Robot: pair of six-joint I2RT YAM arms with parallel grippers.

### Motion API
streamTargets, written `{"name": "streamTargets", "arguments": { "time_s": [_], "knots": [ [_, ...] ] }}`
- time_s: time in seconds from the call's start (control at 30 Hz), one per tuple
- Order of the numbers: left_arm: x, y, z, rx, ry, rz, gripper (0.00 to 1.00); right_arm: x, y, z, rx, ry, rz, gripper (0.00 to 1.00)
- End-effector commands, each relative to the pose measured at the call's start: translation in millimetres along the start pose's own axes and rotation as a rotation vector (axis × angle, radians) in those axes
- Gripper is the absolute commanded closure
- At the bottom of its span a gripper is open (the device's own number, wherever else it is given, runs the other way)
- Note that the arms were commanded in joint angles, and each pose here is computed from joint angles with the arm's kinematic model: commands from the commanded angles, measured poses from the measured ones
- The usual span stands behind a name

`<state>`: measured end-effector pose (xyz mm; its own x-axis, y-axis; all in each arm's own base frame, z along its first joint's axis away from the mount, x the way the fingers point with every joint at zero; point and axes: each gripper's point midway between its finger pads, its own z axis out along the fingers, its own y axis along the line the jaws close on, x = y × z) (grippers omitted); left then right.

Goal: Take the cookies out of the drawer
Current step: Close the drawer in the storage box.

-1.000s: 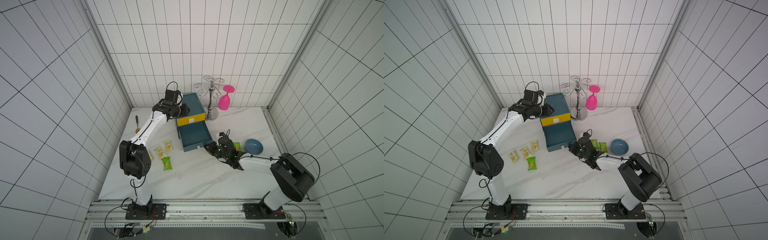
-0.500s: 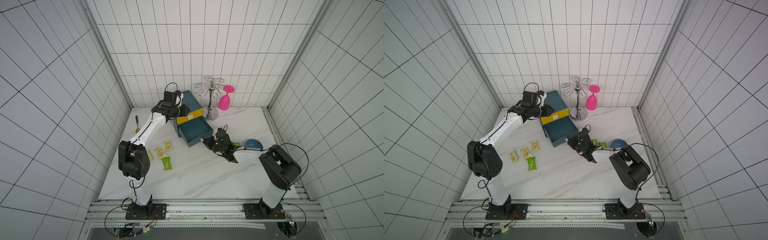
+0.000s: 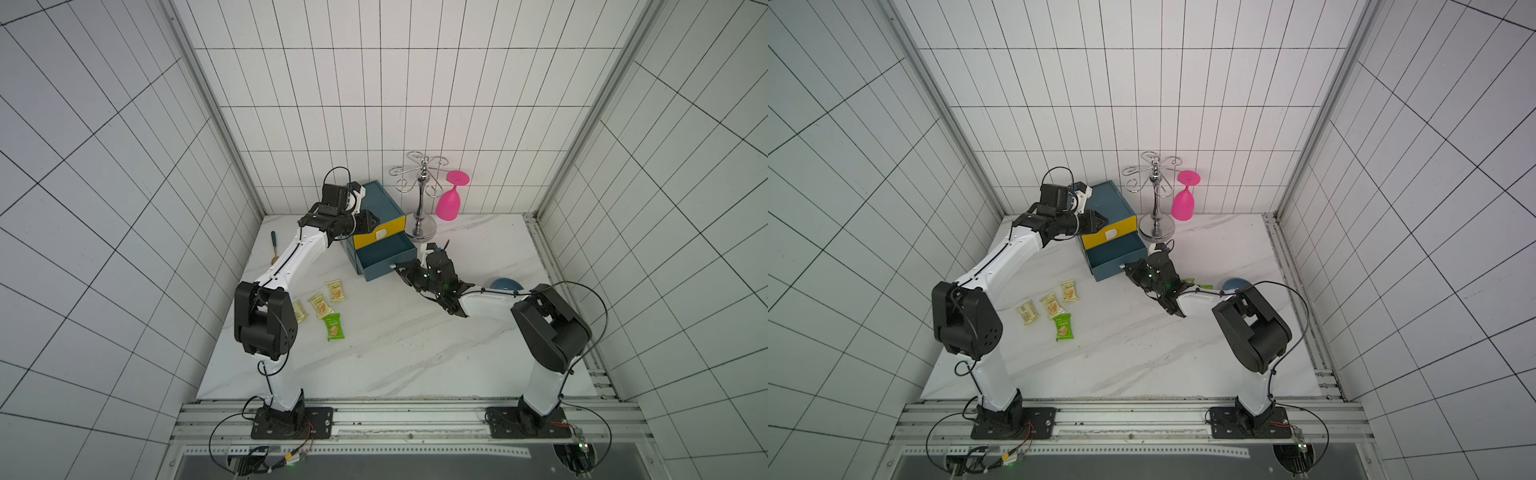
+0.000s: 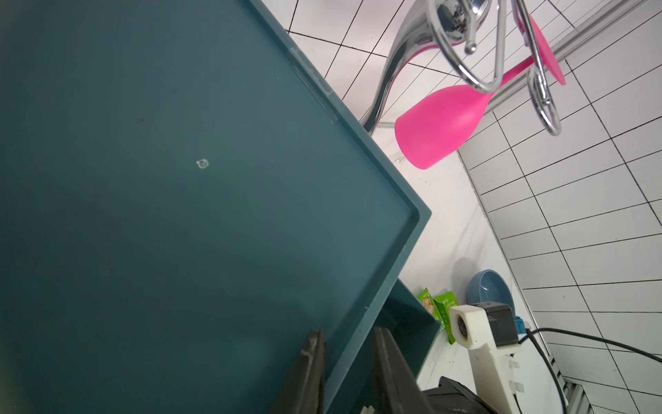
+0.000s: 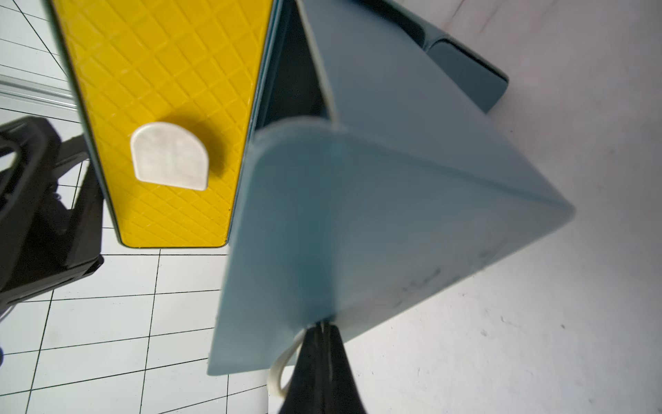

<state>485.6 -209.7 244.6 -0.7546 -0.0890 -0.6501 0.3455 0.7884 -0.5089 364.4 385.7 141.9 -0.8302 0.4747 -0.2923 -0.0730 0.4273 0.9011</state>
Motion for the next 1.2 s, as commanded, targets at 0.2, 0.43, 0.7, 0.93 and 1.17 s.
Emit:
{"name": "streamTargets", "arguments": {
  "time_s": [0.2, 0.43, 0.7, 0.93, 1.17],
  "knots": [
    [109.2, 47.9, 13.3, -0.070, 0.377, -0.222, 0.74, -16.8, 15.9, 32.8, -0.095, 0.020, 0.013, 1.00],
    [120.6, 49.3, 3.5, 0.001, 0.437, -0.286, 0.75, -39.2, 17.5, 48.4, -0.185, 0.070, 0.055, 0.95],
    [141.5, 47.3, 4.8, 0.037, 0.504, -0.315, 0.75, -51.6, 26.0, 71.5, -0.248, 0.147, 0.057, 0.89],
    [145.2, 49.8, 2.8, 0.033, 0.515, -0.319, 0.75, -52.0, 25.4, 75.6, -0.281, 0.162, 0.080, 0.77],
    [136.6, 59.7, 0.5, 0.024, 0.494, -0.347, 0.74, -34.1, 2.9, 57.0, -0.237, 0.173, 0.139, 0.58]
  ]
}}
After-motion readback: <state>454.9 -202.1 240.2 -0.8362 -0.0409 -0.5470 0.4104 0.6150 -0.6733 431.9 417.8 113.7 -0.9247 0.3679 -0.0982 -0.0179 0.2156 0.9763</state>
